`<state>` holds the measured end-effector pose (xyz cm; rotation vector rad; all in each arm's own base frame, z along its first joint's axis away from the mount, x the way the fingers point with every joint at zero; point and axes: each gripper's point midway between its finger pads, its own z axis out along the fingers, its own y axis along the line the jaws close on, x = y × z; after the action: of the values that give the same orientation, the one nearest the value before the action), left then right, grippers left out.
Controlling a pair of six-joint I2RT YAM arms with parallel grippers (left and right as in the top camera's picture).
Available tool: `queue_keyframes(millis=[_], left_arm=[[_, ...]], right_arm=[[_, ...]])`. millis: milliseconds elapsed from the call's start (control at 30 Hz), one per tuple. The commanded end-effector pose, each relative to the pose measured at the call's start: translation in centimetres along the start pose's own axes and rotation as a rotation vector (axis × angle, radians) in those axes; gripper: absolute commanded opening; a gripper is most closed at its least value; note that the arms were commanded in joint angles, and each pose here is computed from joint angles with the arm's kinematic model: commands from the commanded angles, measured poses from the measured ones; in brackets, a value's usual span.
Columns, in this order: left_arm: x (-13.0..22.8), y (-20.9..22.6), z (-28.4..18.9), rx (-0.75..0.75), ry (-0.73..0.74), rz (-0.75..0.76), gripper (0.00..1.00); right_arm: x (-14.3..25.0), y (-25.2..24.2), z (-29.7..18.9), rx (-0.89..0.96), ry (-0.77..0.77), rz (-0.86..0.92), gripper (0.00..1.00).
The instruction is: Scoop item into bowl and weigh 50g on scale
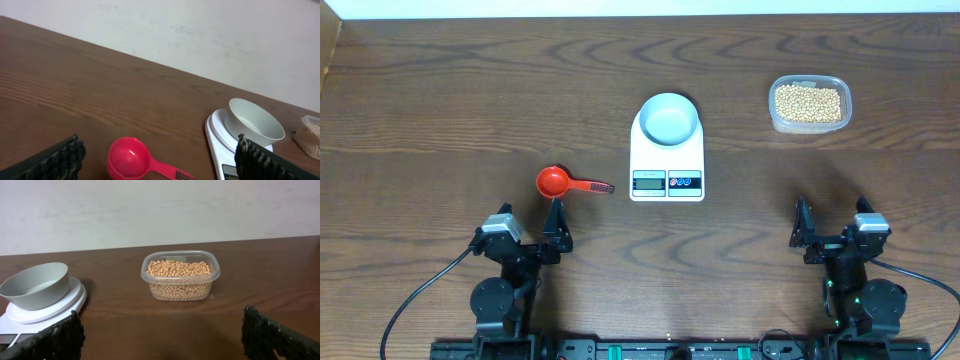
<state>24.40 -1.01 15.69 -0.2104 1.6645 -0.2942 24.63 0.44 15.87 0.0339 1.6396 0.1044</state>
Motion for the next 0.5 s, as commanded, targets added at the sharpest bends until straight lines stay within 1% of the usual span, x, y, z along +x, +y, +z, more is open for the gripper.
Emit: queue_keyframes(millis=[0, 267, 467], left_arm=[[-0.9, -0.3, -0.2, 0.007, -0.018, -0.022, 0.98], [-1.4, -0.5, -0.4, 0.011, -0.030, -0.069, 0.98], [-3.2, -0.8, -0.8, -0.005, -0.043, -0.068, 0.98]], right_arm=[[0.1, 0.2, 0.0, -0.012, 0.001, -0.010, 0.99], [0.1, 0.2, 0.0, -0.012, 0.001, -0.010, 0.99], [0.1, 0.2, 0.0, -0.012, 0.001, -0.010, 0.99]])
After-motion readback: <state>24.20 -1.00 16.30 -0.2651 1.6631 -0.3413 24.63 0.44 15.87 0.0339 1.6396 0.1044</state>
